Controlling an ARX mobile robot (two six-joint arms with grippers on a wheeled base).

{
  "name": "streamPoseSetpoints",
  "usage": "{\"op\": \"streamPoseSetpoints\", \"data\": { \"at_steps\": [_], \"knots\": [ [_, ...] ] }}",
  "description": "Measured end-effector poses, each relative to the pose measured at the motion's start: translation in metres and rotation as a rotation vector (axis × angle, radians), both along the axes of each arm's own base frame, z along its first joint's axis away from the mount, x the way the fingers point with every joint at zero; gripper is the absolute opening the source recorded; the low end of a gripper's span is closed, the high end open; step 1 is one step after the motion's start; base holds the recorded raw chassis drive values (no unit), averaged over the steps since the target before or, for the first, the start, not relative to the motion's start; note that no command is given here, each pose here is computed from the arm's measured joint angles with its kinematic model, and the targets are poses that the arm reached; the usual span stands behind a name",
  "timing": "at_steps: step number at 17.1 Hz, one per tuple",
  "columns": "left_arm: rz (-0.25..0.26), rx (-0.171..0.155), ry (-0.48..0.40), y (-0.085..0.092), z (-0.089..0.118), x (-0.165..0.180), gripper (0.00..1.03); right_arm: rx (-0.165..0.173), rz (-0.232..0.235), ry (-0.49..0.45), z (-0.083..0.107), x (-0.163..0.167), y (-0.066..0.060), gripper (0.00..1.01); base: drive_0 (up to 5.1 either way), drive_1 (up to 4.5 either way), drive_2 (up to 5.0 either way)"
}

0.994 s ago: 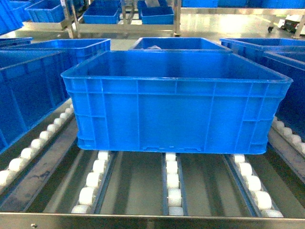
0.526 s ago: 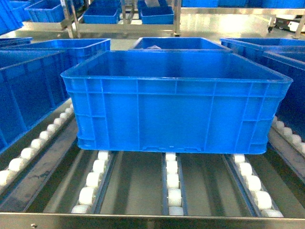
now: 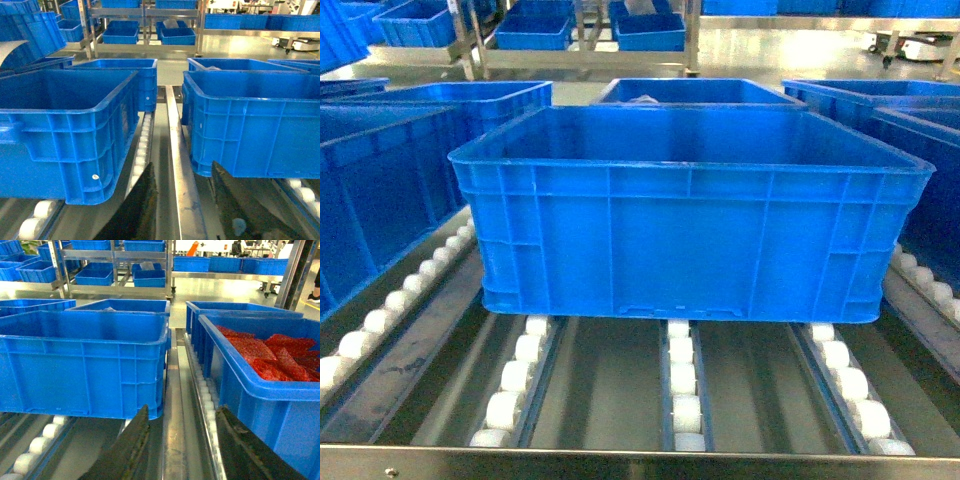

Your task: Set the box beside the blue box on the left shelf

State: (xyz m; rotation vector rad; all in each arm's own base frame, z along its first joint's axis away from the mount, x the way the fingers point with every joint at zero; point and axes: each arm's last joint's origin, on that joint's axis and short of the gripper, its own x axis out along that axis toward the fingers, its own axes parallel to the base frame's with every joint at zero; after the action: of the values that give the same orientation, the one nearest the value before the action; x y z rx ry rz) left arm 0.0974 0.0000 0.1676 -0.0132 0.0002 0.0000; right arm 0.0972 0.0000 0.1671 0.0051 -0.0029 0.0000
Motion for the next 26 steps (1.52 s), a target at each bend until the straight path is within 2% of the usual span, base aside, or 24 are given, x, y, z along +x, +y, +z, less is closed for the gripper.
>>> {"op": "streamPoseSetpoints", "data": {
  "at_steps": [4, 6, 8, 10, 12, 26],
  "knots": [
    [0.0, 0.0, 0.0, 0.0, 0.0, 0.0, 0.84, 0.0, 0.0, 0.0, 0.0, 0.0, 0.0, 0.87, 0.0, 0.0, 0.0],
    [0.0, 0.0, 0.0, 0.0, 0.0, 0.0, 0.91, 0.0, 0.0, 0.0, 0.0, 0.0, 0.0, 0.95, 0.0, 0.0, 0.0],
    [0.0, 0.0, 0.0, 0.0, 0.0, 0.0, 0.96, 0.001, 0.0, 0.0, 0.0, 0.0, 0.0, 0.99, 0.0, 0.0, 0.0],
    [0.0, 0.002, 0.0, 0.0, 0.0, 0.0, 1.0, 0.001, 0.0, 0.0, 0.0, 0.0, 0.0, 1.0, 0.0, 0.0, 0.0],
    [0.0, 0.002, 0.0, 0.0, 0.0, 0.0, 0.98, 0.0, 0.0, 0.0, 0.0, 0.0, 0.0, 0.97, 0.0, 0.0, 0.0],
    [0.0, 0.002, 0.0, 0.0, 0.0, 0.0, 0.98, 0.0, 0.0, 0.0, 0.0, 0.0, 0.0, 0.98, 0.0, 0.0, 0.0]
  ]
}}
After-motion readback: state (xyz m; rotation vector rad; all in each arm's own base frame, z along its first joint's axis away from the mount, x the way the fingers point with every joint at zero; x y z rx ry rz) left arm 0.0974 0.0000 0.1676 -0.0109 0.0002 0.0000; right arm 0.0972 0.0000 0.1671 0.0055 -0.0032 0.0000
